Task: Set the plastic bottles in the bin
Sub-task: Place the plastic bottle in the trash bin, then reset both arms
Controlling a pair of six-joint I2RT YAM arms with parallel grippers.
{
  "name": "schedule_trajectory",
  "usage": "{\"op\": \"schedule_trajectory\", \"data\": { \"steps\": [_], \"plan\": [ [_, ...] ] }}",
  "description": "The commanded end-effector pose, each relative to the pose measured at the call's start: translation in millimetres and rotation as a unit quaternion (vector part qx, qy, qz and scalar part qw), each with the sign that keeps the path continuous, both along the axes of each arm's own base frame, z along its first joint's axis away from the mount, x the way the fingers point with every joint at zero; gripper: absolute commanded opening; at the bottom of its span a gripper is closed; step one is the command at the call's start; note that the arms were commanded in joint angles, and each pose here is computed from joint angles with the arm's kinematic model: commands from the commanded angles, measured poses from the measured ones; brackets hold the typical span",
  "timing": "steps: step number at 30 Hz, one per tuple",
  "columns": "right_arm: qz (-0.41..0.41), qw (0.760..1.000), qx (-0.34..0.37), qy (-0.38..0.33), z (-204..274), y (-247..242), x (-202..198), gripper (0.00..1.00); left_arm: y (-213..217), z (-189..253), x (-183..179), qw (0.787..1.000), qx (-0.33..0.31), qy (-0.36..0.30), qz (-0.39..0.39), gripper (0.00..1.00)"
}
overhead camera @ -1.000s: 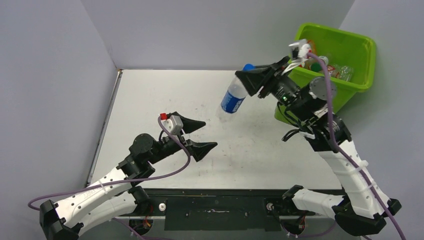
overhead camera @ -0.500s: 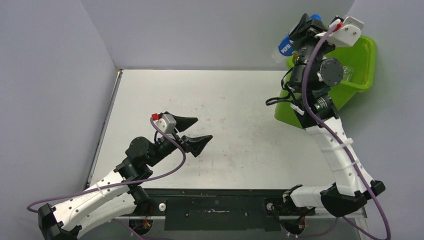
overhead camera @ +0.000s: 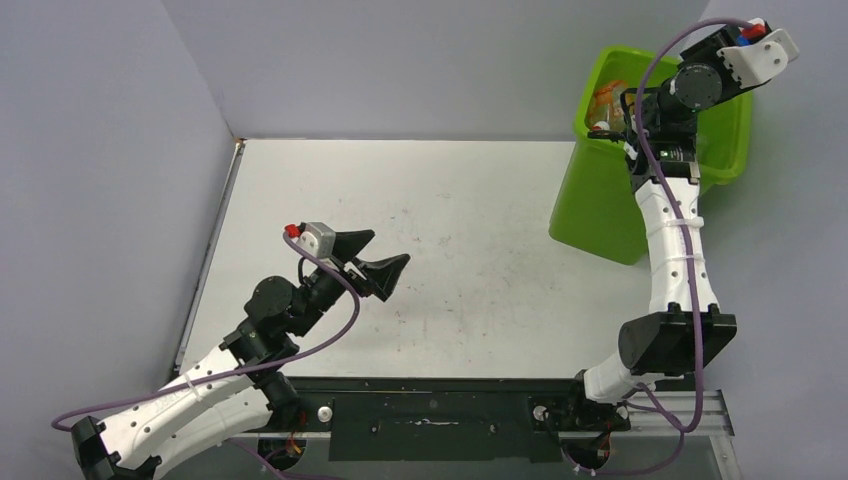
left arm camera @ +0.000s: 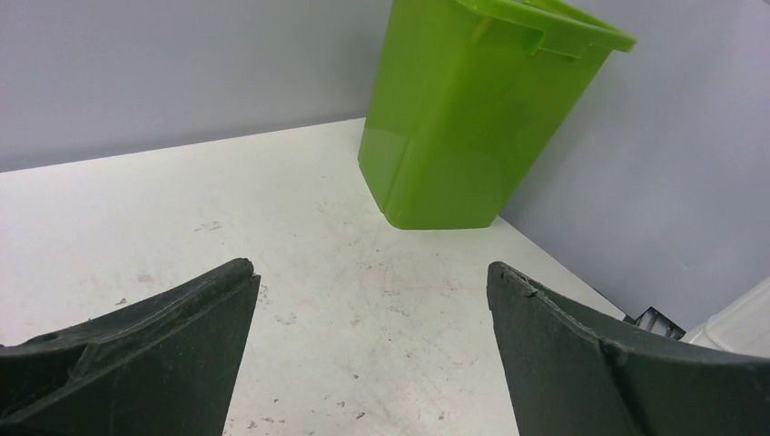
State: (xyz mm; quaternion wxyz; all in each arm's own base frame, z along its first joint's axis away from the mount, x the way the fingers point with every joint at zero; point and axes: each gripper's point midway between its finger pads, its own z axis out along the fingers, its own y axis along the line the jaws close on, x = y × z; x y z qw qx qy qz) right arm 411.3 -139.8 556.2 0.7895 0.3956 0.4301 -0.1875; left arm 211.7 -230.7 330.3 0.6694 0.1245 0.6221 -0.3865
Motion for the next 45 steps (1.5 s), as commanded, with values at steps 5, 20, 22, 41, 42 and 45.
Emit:
{"op": "schedule_trajectory", "data": {
  "steps": [5,20,22,41,42,45],
  "plan": [
    [0.084,0.995,-0.024,0.056,-28,9,57,0.05,13,25,0,0.999,-0.036,-0.006,0.020,0.96],
    [0.099,0.992,0.013,0.073,-43,14,84,0.90,25,22,7,0.998,-0.015,-0.013,0.058,0.96],
    [0.108,0.992,0.013,0.062,-35,17,84,0.90,23,17,10,0.998,-0.008,-0.010,0.061,0.96],
    [0.244,0.969,-0.030,-0.034,46,162,24,0.90,15,6,14,0.998,0.014,-0.001,0.056,0.96],
    [0.251,0.967,-0.029,-0.028,45,168,23,0.90,15,6,15,0.998,0.014,-0.001,0.057,0.96],
    [0.250,0.968,-0.019,-0.021,37,168,17,0.90,16,5,15,0.998,0.017,0.000,0.061,0.96]
  ]
}}
